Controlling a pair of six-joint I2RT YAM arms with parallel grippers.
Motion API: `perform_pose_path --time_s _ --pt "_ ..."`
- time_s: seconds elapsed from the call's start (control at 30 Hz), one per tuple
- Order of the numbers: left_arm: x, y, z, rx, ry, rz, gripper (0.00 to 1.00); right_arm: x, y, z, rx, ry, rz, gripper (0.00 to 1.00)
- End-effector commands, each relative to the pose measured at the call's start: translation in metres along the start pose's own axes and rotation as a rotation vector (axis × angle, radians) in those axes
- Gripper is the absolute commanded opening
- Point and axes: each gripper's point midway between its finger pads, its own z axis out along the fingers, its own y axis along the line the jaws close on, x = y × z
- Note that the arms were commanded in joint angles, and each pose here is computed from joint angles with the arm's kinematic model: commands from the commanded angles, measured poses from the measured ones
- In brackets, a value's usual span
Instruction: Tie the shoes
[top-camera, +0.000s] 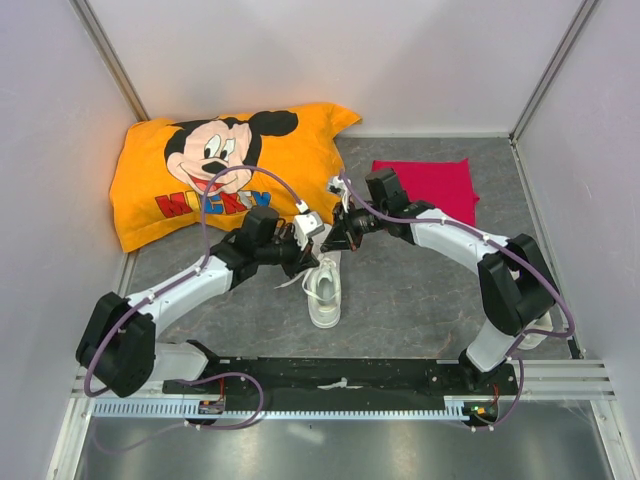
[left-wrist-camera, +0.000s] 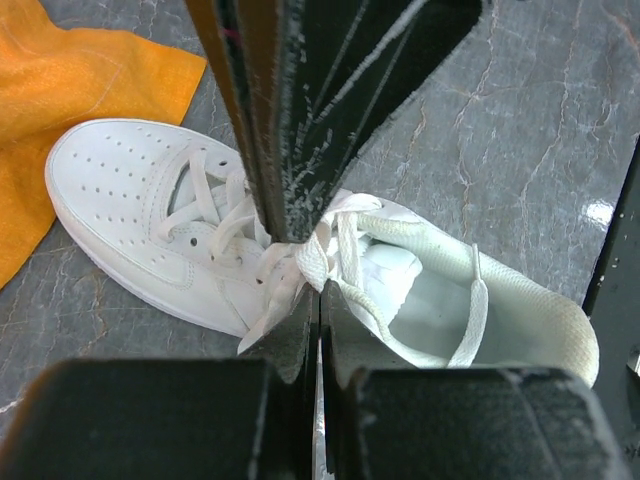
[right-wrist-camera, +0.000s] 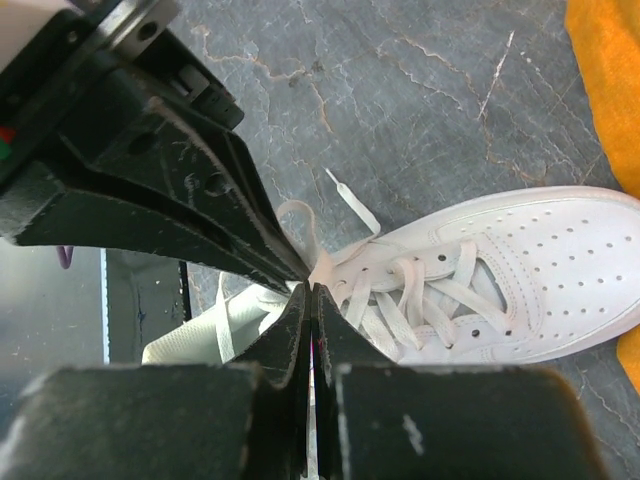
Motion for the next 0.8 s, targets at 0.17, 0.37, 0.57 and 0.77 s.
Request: perform_pose_path --time_s 0.17,0.37,0.57,0.77 --pt "-0.012 0.011 0.006 -0.031 0.016 -0.072 0.02 -0.014 0.018 -0.010 -0.036 -0.058 -0.057 0.00" --pt "-0.022 0.011 0.006 -0.021 -0.016 -0.078 0.01 -0.016 0.019 -0.010 -0.046 -0.066 -0.065 0.00" --pt "-0.035 0.008 0.005 0.005 -0.062 -0.054 0.02 -0.011 0.019 -0.009 -0.043 -0.059 -0.032 0.00" --pt "-0.039 0.001 0.007 0.046 -0.121 -0.015 0.02 -0.011 0.019 -0.008 -0.046 -0.062 -0.018 0.00"
